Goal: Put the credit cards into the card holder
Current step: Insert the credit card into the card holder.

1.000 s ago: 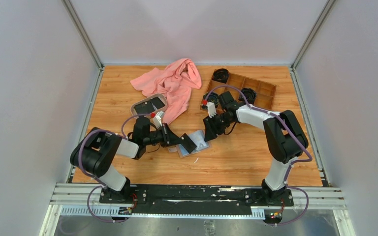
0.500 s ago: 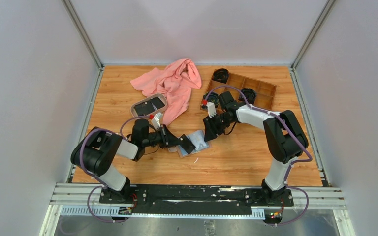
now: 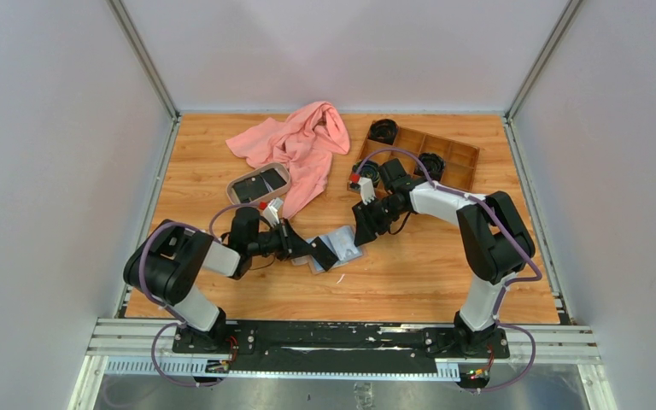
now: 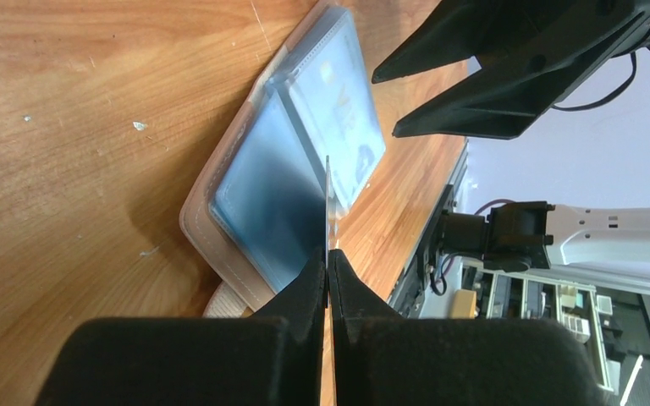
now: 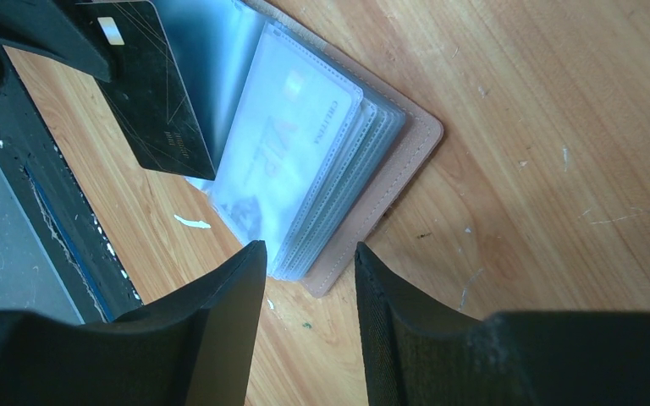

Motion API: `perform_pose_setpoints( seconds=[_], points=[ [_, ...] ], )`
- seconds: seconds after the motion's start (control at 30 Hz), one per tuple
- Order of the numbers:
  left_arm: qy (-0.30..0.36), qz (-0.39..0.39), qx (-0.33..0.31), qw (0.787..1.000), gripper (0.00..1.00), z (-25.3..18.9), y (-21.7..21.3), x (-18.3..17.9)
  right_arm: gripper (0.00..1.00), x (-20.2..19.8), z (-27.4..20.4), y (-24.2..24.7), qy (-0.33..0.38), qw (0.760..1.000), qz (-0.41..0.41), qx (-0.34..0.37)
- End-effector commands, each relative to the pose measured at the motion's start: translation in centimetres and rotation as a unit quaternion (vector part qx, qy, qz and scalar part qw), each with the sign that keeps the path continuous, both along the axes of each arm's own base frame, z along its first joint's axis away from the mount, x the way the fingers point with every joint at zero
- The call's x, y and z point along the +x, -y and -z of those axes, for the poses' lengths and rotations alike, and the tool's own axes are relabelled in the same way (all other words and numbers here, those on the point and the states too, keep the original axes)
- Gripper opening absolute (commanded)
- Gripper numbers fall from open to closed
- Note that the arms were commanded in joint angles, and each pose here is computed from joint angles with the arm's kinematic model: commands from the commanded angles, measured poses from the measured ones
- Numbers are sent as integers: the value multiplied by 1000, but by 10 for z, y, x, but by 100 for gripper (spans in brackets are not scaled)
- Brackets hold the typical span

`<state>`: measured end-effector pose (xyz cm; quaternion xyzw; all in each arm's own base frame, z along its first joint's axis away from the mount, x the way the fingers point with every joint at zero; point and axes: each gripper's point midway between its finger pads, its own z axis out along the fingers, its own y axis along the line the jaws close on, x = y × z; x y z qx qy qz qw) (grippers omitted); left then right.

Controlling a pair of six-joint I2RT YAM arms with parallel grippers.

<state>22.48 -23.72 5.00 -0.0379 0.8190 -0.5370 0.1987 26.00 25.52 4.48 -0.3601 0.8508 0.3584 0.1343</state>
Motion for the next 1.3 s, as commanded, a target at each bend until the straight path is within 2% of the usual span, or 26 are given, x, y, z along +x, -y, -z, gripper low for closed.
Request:
perform_pose_setpoints(
  seconds=[0.0, 0.3, 1.27],
  points=[
    [3, -3, 8, 1000, 0, 4, -1, 7, 47, -1, -6, -8, -2, 1000, -8, 7],
    [15, -2, -35, 999, 0, -16, 4, 5, 47, -2, -6, -8, -3, 1000, -10, 9],
    [-23, -21, 8, 999, 0, 17, 0, 13, 47, -5, -4, -12, -3, 1000, -15, 2]
  ],
)
